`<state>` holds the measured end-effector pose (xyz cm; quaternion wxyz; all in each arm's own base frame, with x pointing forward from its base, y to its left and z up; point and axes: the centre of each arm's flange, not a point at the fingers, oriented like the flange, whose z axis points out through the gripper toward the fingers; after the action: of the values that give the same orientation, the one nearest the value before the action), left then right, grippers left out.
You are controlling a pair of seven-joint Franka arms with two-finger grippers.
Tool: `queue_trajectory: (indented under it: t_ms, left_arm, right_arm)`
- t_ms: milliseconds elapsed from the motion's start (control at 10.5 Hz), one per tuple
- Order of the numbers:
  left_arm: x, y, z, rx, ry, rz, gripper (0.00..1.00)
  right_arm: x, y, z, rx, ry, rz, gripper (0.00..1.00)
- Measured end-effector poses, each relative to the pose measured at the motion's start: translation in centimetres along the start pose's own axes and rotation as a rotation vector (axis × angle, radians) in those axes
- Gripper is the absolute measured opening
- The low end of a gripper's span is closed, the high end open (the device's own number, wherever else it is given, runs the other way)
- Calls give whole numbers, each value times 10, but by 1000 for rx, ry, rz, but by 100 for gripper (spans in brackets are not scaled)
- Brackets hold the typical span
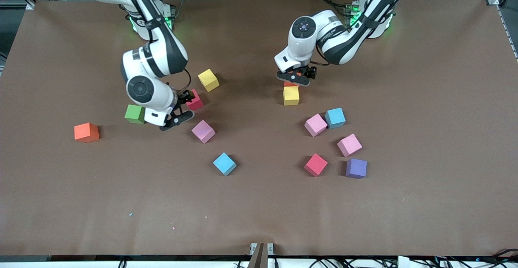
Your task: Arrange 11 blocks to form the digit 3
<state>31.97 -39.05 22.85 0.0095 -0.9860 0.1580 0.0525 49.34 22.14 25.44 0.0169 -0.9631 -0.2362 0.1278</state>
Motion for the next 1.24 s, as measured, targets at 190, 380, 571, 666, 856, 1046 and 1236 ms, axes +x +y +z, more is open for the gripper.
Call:
queue_trajectory:
  t_ms: [190,380,571,666,856,1046,1236]
  left_arm:
    - [0,3,3,-13,4,8,100]
    - [-2,6,9,-1,6,43,100]
    - [-3,7,15,-4,-3,52,100]
    - [-3,7,17,-5,-7,55,100]
    - [-4,7,21,-2,-10,63,92]
    - [-4,8,21,-3,-10,64,60]
    - [-2,11,18,-8,-3,23,54]
  right_arm:
    - [-10,-18,28,12,14,-6,100]
    - [-17,-25,41,38,-2,9,100]
    - [-20,-25,46,43,-10,16,100]
    - [-22,-24,50,48,-16,22,100]
    - [-26,-22,62,47,-10,33,100]
    - [-27,-22,73,42,-8,36,100]
    - [-26,-21,81,38,-6,39,100]
